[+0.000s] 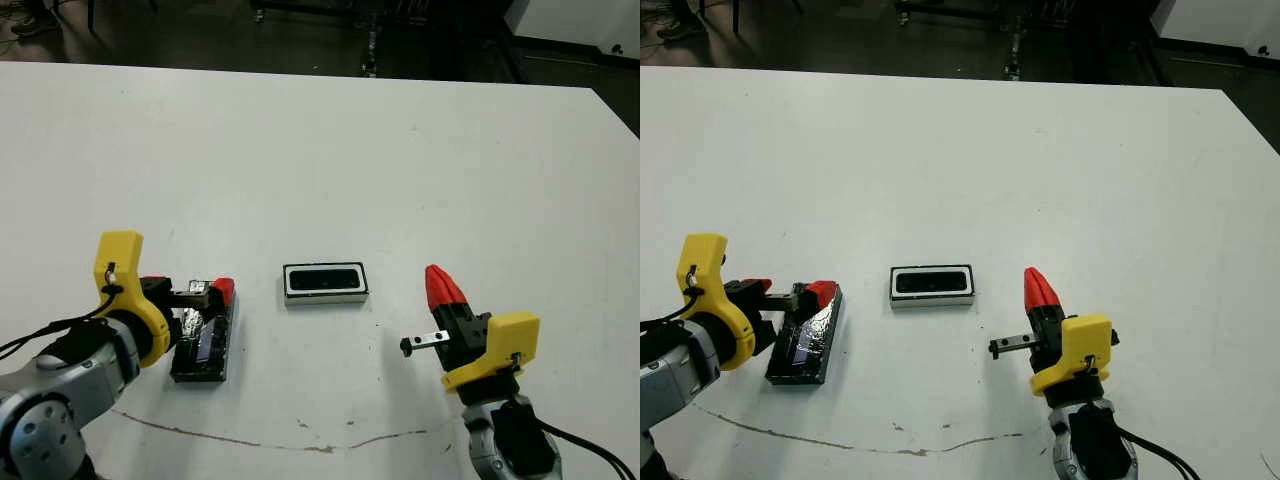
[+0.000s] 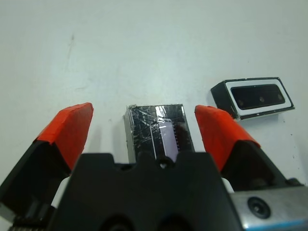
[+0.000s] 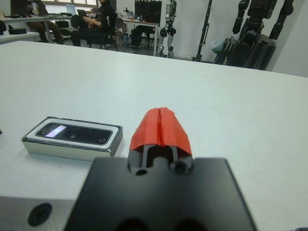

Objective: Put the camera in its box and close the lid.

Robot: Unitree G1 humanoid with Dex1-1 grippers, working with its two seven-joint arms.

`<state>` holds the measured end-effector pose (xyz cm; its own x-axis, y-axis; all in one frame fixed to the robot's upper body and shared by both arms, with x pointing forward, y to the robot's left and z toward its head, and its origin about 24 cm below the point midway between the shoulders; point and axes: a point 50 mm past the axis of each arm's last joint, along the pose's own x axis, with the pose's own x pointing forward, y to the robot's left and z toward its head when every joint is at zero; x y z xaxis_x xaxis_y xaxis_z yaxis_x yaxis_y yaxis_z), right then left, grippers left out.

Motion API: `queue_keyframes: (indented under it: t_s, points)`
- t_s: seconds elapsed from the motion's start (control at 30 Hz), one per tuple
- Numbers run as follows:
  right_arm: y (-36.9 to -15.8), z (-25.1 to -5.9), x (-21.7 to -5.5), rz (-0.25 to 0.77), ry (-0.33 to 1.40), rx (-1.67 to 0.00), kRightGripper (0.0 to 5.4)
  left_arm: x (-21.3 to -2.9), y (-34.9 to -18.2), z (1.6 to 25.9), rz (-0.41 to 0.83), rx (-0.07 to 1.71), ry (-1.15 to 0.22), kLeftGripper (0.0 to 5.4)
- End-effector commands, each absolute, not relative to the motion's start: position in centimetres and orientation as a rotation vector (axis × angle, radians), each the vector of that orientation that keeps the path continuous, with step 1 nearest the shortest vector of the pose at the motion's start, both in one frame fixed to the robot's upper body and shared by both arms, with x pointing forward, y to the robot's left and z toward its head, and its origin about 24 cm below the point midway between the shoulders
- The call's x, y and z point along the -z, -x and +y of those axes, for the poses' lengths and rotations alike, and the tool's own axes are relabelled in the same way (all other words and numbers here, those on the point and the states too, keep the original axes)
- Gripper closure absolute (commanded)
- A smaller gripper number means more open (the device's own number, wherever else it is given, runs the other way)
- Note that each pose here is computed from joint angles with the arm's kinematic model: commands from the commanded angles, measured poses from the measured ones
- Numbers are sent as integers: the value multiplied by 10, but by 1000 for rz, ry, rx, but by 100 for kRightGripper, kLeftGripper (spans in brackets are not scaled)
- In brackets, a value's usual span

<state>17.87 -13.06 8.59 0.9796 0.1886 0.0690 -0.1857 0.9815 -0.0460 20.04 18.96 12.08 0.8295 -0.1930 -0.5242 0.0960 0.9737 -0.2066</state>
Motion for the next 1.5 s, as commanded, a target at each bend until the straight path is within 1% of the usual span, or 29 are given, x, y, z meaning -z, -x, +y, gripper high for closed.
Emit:
queue_keyframes:
  t_s: [0.03,0.43,0.73,0.93,1.13,1.23,1.27,1.37,1.43,1.5]
  points:
    - [-177,-131,-83,-68,37,-179,539,-117,-198,193,610,165,157,0]
    - [-177,-130,-82,-59,28,-176,539,-111,-198,192,635,184,209,0]
    - [-178,-129,-82,-58,31,-178,539,-112,-196,189,631,211,205,0]
    - [-178,-128,-82,-58,29,-177,539,-113,-195,188,635,235,188,0]
    - [-177,-128,-82,-55,34,-176,539,-107,-191,188,673,218,168,0]
    - [-177,-127,-81,-55,27,-176,539,-106,-189,188,692,247,139,0]
    - [-177,-127,-81,-54,23,-176,540,-105,-189,187,696,254,132,12]
    - [-177,-127,-81,-51,19,-173,540,-103,-187,186,711,264,127,8]
    - [-177,-127,-81,-51,21,-172,540,-102,-186,186,720,264,121,31]
    - [-177,-127,-81,-53,26,-171,540,-100,-185,186,727,260,127,11]
